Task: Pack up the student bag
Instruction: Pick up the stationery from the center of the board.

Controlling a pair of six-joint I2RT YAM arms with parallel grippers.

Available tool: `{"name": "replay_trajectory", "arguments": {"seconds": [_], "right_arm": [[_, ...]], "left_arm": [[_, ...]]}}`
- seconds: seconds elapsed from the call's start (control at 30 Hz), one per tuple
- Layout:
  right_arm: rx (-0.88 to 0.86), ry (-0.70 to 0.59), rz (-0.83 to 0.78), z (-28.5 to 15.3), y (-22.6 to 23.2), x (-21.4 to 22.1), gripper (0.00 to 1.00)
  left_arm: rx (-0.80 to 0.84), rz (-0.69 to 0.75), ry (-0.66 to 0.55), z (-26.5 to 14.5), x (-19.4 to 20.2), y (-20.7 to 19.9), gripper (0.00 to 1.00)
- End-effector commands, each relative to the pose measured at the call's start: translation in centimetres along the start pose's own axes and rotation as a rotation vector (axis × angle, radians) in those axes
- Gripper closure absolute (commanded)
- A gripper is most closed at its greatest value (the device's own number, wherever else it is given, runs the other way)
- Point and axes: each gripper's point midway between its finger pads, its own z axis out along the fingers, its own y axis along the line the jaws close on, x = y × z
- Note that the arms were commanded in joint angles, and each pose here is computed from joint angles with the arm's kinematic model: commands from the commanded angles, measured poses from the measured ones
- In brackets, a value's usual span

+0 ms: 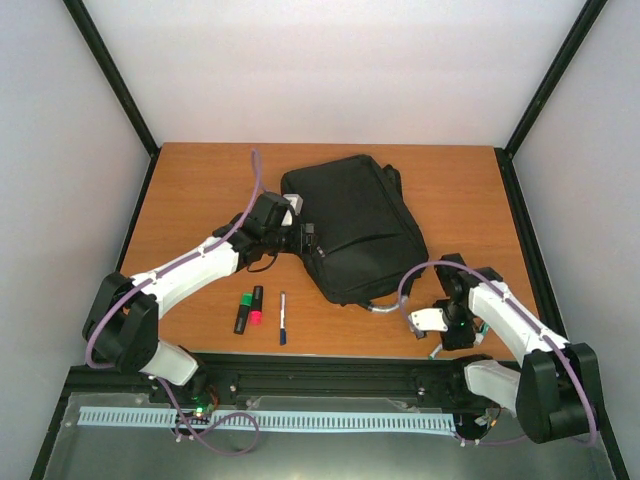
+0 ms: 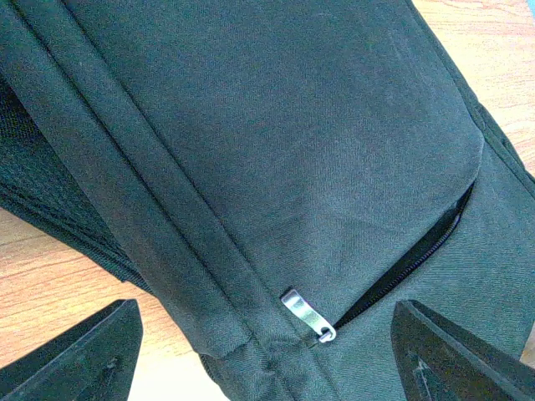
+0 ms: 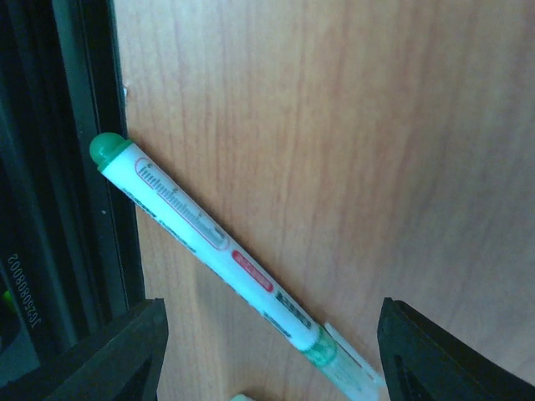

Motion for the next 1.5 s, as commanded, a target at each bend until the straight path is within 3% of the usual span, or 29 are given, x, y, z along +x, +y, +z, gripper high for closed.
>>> {"name": "replay_trajectory", "arguments": {"seconds": [0.0,0.6,1.03,1.47], "right_arm": [[0.033,0.053,-0.028,1.0,-0.3,0.3,0.31],[0.091,0.018,0.058,2.0,-3.2,-1.2,0.52],[0.063,-0.082,0.122,0.2,-4.5,-3.4,0.91],[0.067,-0.305,0.165,-7.9,-6.0,-7.3,0.97]], "left_arm": [[0.014,0.028,-0.034,-0.8,-0.7,-0.6,0.16],[0.001,0.029,-0.034,-0.9,-0.3,-0.2,0.16],[-0.009,0.033,-0.035,-1.1,-0.3,0.0,0.16],[-0.038,0.045,-0.025,-1.0,-0.8,0.1,0.16]]}}
